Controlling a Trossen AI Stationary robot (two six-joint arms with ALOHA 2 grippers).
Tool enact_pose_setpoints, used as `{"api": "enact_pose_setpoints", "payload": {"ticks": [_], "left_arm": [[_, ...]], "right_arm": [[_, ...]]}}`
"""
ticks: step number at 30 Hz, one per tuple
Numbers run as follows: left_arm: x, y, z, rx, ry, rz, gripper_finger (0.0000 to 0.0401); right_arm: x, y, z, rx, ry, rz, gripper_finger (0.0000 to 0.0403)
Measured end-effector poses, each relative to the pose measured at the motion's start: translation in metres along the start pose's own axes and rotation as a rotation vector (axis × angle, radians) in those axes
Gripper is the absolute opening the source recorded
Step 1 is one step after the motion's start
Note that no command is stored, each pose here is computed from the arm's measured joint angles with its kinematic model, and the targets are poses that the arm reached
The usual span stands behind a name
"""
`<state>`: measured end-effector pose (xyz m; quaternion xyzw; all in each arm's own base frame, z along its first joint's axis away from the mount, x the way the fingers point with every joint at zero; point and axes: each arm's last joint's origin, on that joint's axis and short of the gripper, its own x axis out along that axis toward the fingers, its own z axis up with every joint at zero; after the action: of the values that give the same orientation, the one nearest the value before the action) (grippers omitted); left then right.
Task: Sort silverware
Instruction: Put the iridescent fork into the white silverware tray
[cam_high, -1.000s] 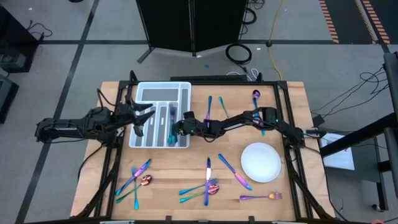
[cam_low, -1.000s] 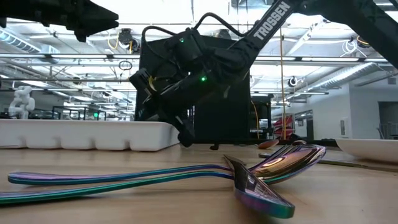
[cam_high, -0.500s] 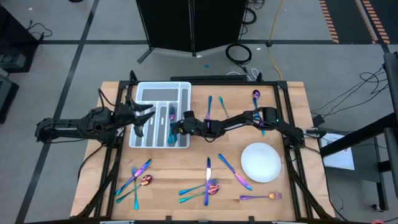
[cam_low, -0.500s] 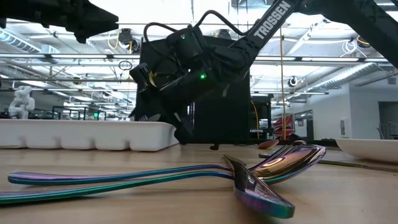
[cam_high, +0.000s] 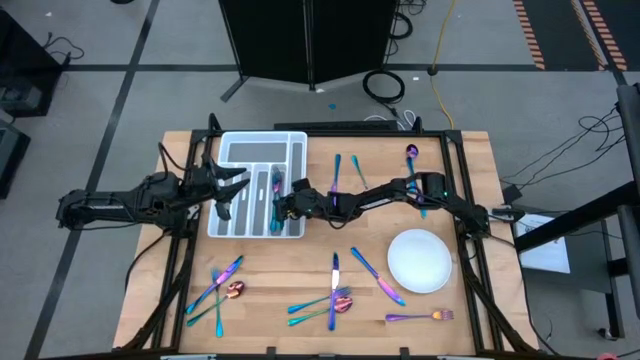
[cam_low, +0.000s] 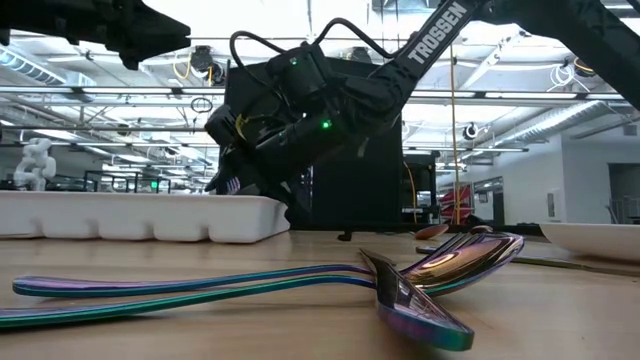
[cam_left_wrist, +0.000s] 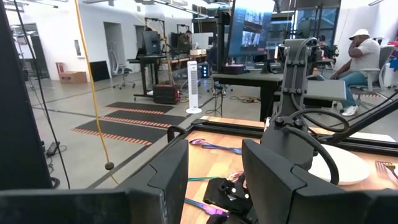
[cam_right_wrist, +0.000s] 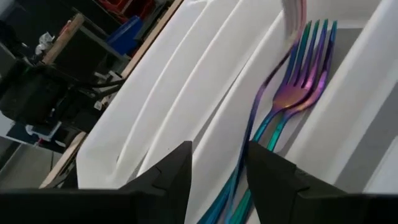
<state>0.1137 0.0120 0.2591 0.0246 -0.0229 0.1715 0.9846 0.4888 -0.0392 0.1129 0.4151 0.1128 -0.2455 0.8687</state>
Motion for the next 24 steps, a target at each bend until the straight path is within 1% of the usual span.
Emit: {"api": "enact_pose_setpoints", "payload": {"ticks": [5, 10, 15, 20, 24], "left_arm": [[0.0, 0.0, 0.0, 0.0, 0.0, 0.0, 0.0152], [0.0, 0.0, 0.0, -0.001, 0.0, 0.0, 0.0152], [0.0, -0.001, 0.0, -0.002, -0.001, -0.02, 0.0152], [0.0, -0.001, 0.0, -0.003, -0.001, -0.046, 0.0152], [0.0, -0.002, -0.001, -0.024, 0.005, -0.088, 0.0152]], "right_arm": [[0.0, -0.001, -0.001, -0.014, 0.008, -0.009, 0.0135], [0.001, -0.001, 0.001, -0.022, 0.026, 0.005, 0.0135], [-0.002, 0.012, 0.012, -0.138, 0.041, 0.028, 0.0135], [-0.027, 0.04, 0.042, -0.268, 0.03, 0.03, 0.0135], [-0.055, 0.056, 0.053, -0.402, 0.099, -0.011, 0.0135]]}}
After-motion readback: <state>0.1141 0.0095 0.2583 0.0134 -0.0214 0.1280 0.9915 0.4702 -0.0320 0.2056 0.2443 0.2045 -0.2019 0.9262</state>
